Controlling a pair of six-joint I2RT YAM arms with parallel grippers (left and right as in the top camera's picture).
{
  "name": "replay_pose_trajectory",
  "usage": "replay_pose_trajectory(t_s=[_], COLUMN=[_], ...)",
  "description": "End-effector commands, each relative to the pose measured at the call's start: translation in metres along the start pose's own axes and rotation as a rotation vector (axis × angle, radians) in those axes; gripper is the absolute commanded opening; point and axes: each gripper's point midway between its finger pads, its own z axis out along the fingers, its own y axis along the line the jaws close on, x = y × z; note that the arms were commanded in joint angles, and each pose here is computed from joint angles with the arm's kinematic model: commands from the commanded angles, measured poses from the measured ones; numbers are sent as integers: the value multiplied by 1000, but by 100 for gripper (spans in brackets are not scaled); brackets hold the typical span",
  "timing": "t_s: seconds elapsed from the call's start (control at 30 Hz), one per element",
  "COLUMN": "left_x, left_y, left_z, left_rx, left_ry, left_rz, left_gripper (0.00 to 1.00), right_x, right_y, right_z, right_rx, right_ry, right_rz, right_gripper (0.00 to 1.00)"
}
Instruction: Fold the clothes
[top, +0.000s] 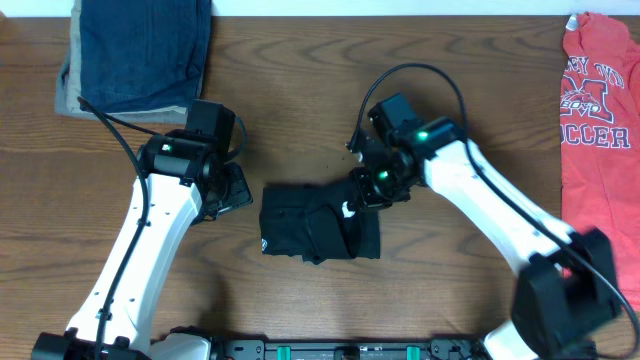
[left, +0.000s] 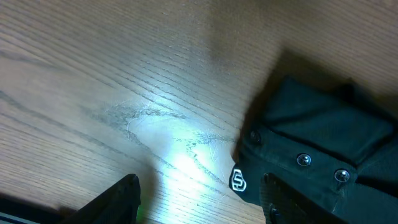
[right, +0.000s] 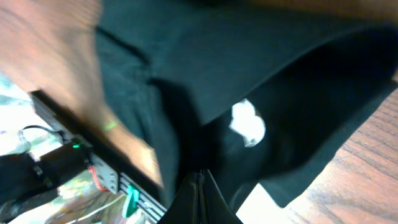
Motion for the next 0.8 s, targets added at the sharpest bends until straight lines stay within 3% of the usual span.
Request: replay_pose_trajectory(t_s=[0.0,0.17,0.37,0.6,0.77], left_x=[0,0,1,1,1], left_y=[5,5,5,5,5], left_z=[2,2,1,1,1], left_rx=[-22,-25,-26,-26,-26], left_ry=[0,4,7,6,6], left_rz=[-15,-6,13,13,12], left_gripper=[63,64,64,64,64], right_x=[6,19,24,26,23], right_y=[-17,-53,-107,-149,-146], right_z=[28,50,47,14,-29], right_rx=[19,119,304,356,317], right_ry=[91,199,220,207,155], right_rz=[48,112,178,326,392], right_gripper=[1,1,1,1,1])
